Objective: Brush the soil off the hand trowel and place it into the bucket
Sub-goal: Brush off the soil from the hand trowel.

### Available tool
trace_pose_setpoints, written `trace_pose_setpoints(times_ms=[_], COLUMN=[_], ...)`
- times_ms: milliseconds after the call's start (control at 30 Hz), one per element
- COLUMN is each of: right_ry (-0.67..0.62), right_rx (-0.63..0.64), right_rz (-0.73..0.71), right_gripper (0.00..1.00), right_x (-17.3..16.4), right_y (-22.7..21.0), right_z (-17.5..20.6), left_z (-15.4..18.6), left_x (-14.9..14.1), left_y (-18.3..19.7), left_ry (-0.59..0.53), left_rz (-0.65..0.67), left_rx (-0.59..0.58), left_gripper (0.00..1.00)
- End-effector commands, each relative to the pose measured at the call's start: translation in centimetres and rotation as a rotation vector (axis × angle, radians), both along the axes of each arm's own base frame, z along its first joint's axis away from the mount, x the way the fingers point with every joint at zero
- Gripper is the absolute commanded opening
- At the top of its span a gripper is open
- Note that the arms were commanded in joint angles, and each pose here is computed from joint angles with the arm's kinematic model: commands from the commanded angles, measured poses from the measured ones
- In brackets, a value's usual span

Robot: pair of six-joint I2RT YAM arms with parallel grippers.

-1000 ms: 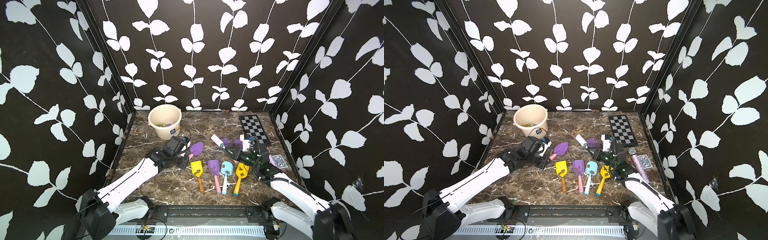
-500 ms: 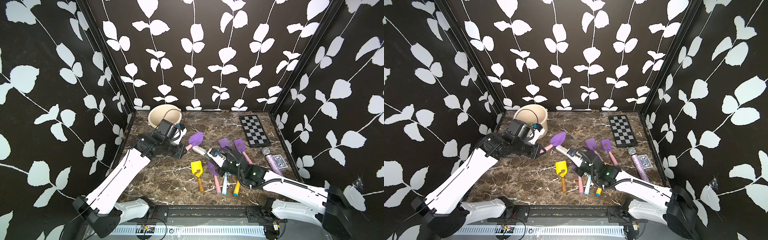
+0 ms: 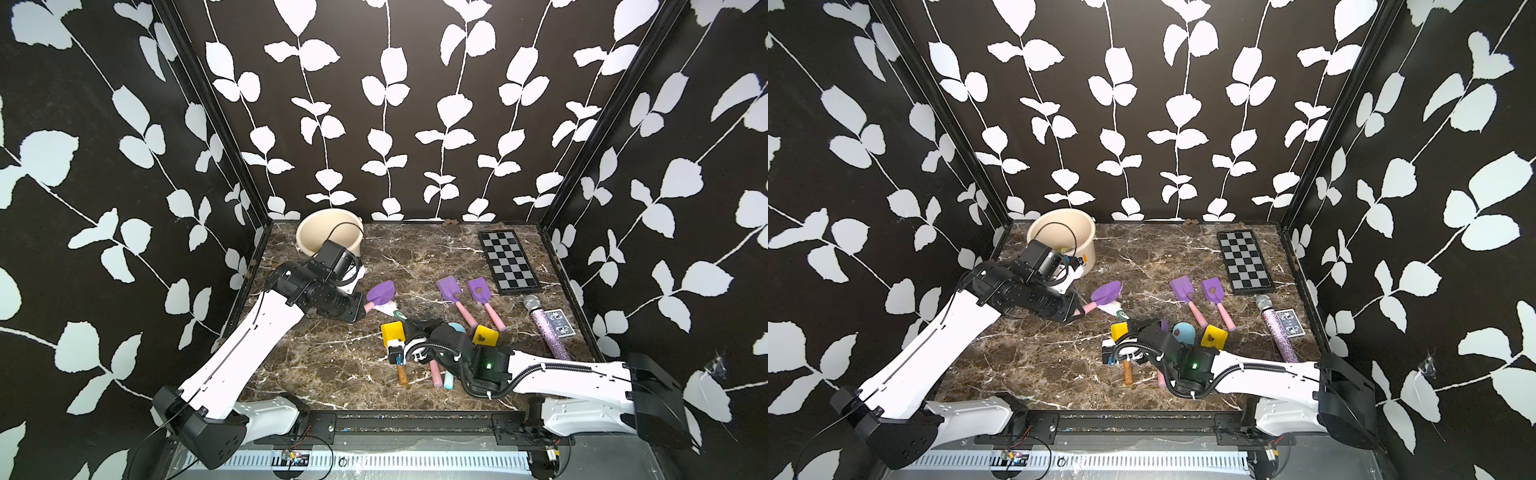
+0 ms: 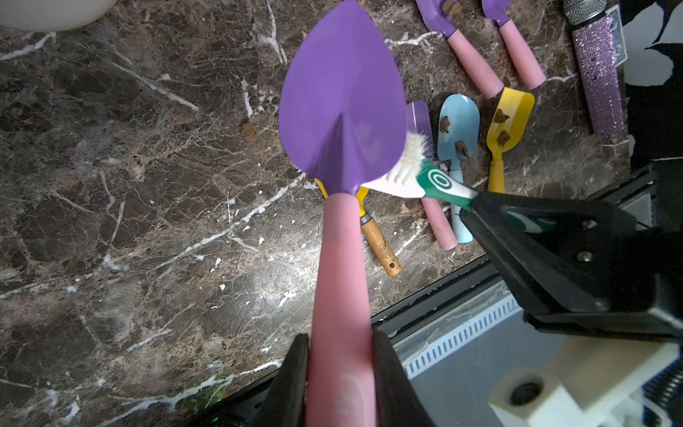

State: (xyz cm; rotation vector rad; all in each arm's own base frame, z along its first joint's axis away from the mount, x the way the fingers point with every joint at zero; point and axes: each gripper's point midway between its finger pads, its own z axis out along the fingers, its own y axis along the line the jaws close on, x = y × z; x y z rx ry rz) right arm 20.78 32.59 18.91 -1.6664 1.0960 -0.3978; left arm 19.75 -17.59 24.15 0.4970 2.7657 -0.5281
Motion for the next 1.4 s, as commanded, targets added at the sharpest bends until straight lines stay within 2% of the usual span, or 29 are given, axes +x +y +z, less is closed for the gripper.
trace_pose_setpoints(times_ms=[0,200,333,467,567,667,967,1133,1367], right_ry=[-0.17,-0.234,-0.173,-0.136,-0.105,-0.114,-0.302,-0.376,-0.377], right_rx=[0.036,0.075,0.107,0.114,0.122,0.099,-0.041,-0.124,-0.12], right_rz=[-0.04,-0.191,-0.29,-0.339,-0.32,-0.235,-0.029,-0.016,-0.108], right_gripper=[0.0,0.0,0.0,0.0,0.0,0.0,0.0,0.0,0.0], right_x=[1.6,4.4,5.8,6.1,5.5,4.1,1.8,2.3,4.5], right_y=[0.7,-1.1,-3.0,-3.8,-3.2,-1.4,2.7,3.2,1.6], right_z=[4.8,5.6,3.8,1.4,0.4,0.6,3.5,4.0,4.4], left_z=[0.3,0.6,1.6,3.2,3.6,3.3,0.7,0.4,0.6], left_x=[-0.9,-1.3,-1.1,-0.7,-0.4,-0.2,-0.5,-0.6,-0.4], left_y=[0.2,0.9,0.9,0.0,-0.2,0.0,0.0,0.2,0.5], left_ry=[0.034,0.031,0.004,-0.028,-0.026,-0.015,0.059,0.066,0.046], left_rz=[-0.002,0.01,0.02,0.028,0.04,0.048,0.045,0.037,0.038], left_rx=[-0.007,0.002,-0.042,-0.14,-0.175,-0.168,-0.132,-0.116,-0.107], left_gripper=[0.0,0.0,0.0,0.0,0.0,0.0,0.0,0.0,0.0])
